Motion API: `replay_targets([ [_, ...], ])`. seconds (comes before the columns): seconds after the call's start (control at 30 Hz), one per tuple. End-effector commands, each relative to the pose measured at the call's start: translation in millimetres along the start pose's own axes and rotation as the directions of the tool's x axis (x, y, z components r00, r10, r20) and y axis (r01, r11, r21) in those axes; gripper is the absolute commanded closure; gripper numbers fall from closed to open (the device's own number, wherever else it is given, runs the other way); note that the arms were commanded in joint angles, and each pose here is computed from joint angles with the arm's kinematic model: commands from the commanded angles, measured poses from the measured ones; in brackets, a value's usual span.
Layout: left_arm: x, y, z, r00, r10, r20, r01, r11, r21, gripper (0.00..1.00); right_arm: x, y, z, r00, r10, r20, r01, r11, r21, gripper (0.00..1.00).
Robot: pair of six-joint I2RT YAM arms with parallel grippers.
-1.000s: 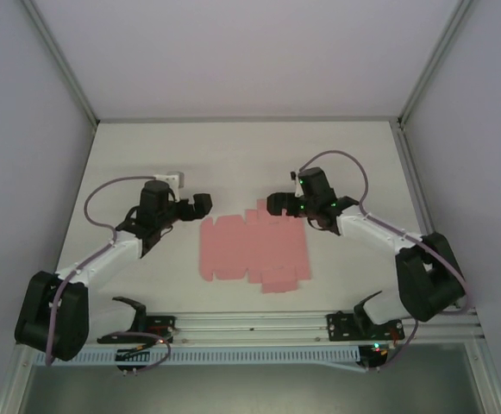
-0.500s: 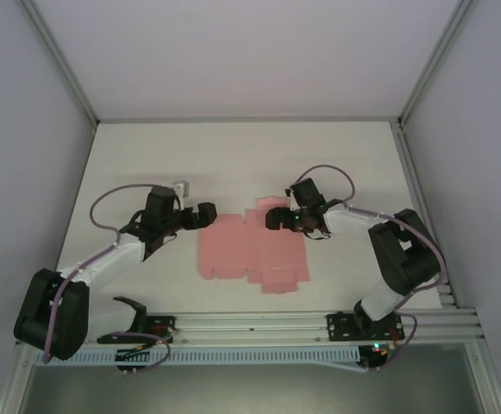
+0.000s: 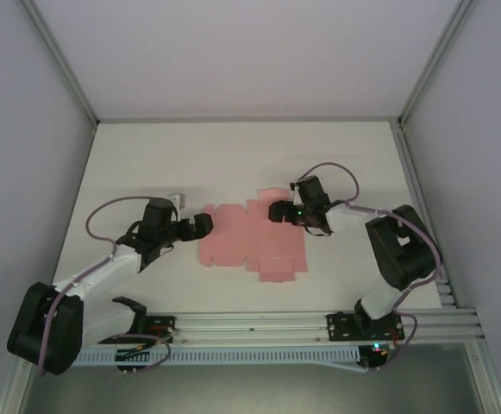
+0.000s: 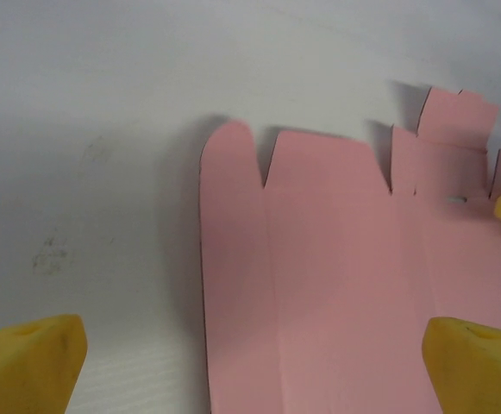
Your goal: Assemble paper box
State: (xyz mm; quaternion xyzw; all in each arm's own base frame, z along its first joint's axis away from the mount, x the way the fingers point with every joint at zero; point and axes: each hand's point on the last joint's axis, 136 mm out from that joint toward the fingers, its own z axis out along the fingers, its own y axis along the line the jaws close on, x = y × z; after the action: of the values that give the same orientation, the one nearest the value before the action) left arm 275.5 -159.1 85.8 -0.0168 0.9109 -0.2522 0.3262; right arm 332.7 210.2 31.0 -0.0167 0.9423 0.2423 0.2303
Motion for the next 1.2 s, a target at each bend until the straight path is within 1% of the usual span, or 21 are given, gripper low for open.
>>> replay_targets([
  [0.0,20,4,5,0.997,-0.026,-0.069,0.026,1.000,0.006,0.00,85,-69,8,0.961,0.159,-0.228,-0.108,0.969,0.223,0.16],
  [0.13,34,0,16,0.991,-0.021,-0.135,0.027,0.999,0.045,0.00,89,-71,11,0.957,0.163,-0.241,-0.108,0.968,0.227,0.16],
  [0.23,39,-1,26,0.988,-0.010,-0.156,0.021,0.998,0.066,0.00,88,-73,9,0.962,0.154,-0.227,-0.100,0.967,0.234,0.16],
  [0.33,37,-14,33,0.987,0.001,-0.163,0.022,0.990,0.139,0.00,88,-76,9,0.963,0.148,-0.225,-0.092,0.966,0.242,0.16],
  [0.43,34,-31,36,0.988,0.011,-0.155,0.027,0.970,0.240,0.01,90,-75,11,0.963,0.140,-0.232,-0.086,0.970,0.229,0.16],
  [0.6,30,-57,34,0.989,0.051,-0.142,0.006,0.926,0.378,0.11,91,-69,14,0.964,0.130,-0.233,-0.088,0.979,0.186,0.16],
  [0.7,22,-73,30,0.991,0.076,-0.112,-0.019,0.897,0.441,0.23,92,-65,15,0.964,0.119,-0.238,-0.082,0.984,0.161,0.16],
  [0.9,7,-88,29,0.991,0.103,-0.081,-0.055,0.885,0.461,0.67,87,-52,13,0.972,0.083,-0.221,-0.061,0.993,0.104,0.18],
  [1.0,0,-87,29,0.990,0.124,-0.074,-0.081,0.902,0.425,0.89,84,-52,10,0.978,0.064,-0.200,-0.041,0.992,0.117,0.18],
  [1.03,-2,-85,29,0.989,0.132,-0.069,-0.093,0.909,0.405,1.00,82,-52,9,0.979,0.060,-0.194,-0.037,0.992,0.117,0.18],
  [1.17,-12,-83,23,0.985,0.170,-0.033,-0.148,0.924,0.353,1.00,69,-44,2,0.986,0.028,-0.162,-0.012,0.995,0.101,0.17],
])
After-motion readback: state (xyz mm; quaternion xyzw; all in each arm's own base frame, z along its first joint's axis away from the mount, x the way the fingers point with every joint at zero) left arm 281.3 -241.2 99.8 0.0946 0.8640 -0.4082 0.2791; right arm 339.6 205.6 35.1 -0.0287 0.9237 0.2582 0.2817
